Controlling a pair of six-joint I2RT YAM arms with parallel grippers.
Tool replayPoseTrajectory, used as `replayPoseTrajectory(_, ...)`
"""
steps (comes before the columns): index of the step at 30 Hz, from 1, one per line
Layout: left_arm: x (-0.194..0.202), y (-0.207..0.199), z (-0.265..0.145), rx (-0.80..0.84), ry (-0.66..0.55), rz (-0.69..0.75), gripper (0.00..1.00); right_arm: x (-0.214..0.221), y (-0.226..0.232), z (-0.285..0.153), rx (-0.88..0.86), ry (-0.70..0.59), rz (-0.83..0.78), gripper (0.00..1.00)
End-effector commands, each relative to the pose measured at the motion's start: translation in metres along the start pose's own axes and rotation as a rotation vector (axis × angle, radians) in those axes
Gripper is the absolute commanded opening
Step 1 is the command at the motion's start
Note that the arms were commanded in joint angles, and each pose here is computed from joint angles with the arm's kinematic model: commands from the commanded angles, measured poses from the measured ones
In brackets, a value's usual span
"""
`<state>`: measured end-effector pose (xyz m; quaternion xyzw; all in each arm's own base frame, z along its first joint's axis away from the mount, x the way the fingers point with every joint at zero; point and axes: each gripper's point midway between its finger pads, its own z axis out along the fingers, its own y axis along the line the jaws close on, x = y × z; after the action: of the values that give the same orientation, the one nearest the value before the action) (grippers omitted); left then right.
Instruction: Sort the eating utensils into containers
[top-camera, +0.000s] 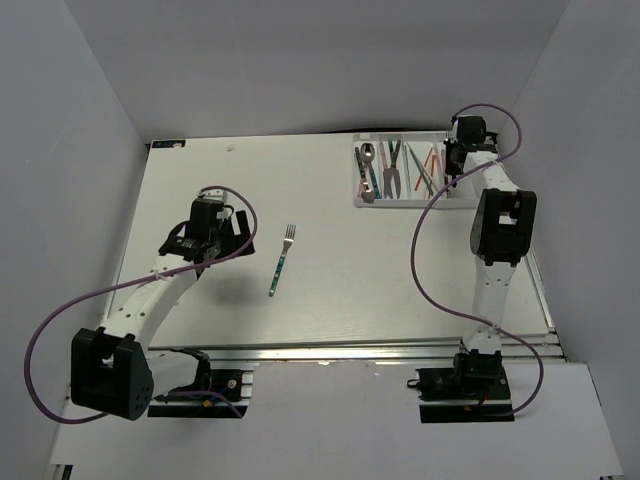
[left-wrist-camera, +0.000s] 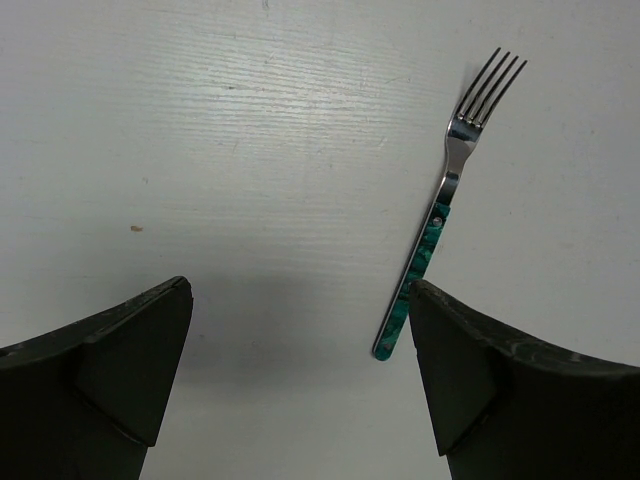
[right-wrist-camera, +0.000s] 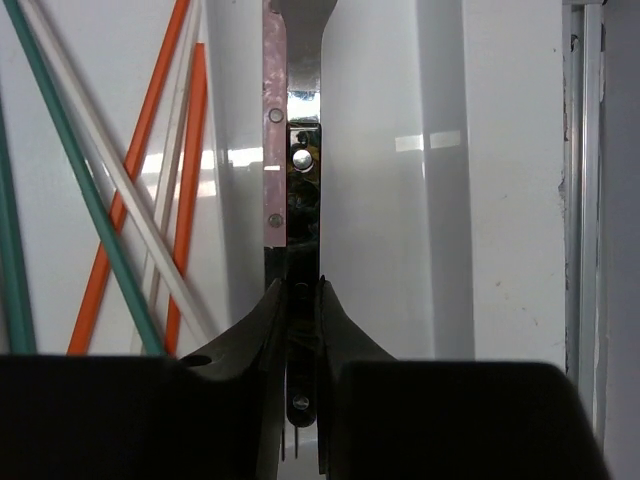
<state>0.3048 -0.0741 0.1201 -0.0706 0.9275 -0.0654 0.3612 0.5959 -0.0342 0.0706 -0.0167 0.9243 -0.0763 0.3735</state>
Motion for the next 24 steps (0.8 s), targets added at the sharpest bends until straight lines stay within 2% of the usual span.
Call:
replayPoseTrajectory(1, -0.006, -0.002, -0.002, 0.002, -0.017, -0.001, 0.98, -0.026, -0.007, -0.013, -0.03, -0.093, 0.028, 0.0)
replayPoseTrajectory(4, -0.005, -0.002, -0.001, 0.003, -0.013, -0.001, 0.98, -0.024, -0.006, -0.012, -0.043, -0.082, 0.03, 0.04)
replayPoseTrajectory(7, -0.006, -0.001, -0.002, 0.003, -0.016, -0.002, 0.98, -0.025, -0.005, -0.017, -0.049, -0.084, 0.04, 0.19)
replayPoseTrajectory(10, -0.005, -0.003, -0.001, 0.007, -0.011, -0.006, 0.98, -0.029, -0.007, -0.027, -0.047, -0.093, 0.044, 0.37)
replayPoseTrajectory(11, -0.005, -0.004, -0.001, 0.014, -0.011, -0.008, 0.98, -0.028, -0.007, -0.029, -0.047, -0.091, 0.053, 0.47)
replayPoseTrajectory(13, -0.007, -0.006, -0.001, 0.018, -0.009, -0.026, 0.98, -0.039, -0.008, -0.045, -0.054, -0.118, 0.062, 0.52)
replayPoseTrajectory(15, -0.007, -0.01, 0.001, 0.029, -0.001, -0.042, 0.98, -0.05, -0.008, -0.065, -0.061, -0.144, 0.084, 0.67)
replayPoseTrajectory(17, -0.008, -0.019, 0.001, 0.028, -0.003, -0.06, 0.98, -0.059, -0.008, -0.083, -0.064, -0.171, 0.106, 0.88)
replayPoseTrajectory(20, -0.002, -0.032, 0.005, -0.021, -0.005, -0.05, 0.98, -0.065, -0.004, -0.125, -0.028, -0.21, 0.167, 0.89)
replayPoseTrajectory(23, 0.012, -0.056, 0.016, 0.001, 0.015, -0.047, 0.98, -0.05, 0.036, -0.17, -0.019, -0.259, 0.136, 0.89)
replayPoseTrajectory(24, 0.021, -0.062, 0.021, 0.022, 0.038, -0.048, 0.98, -0.041, 0.057, -0.188, -0.037, -0.31, 0.122, 0.89)
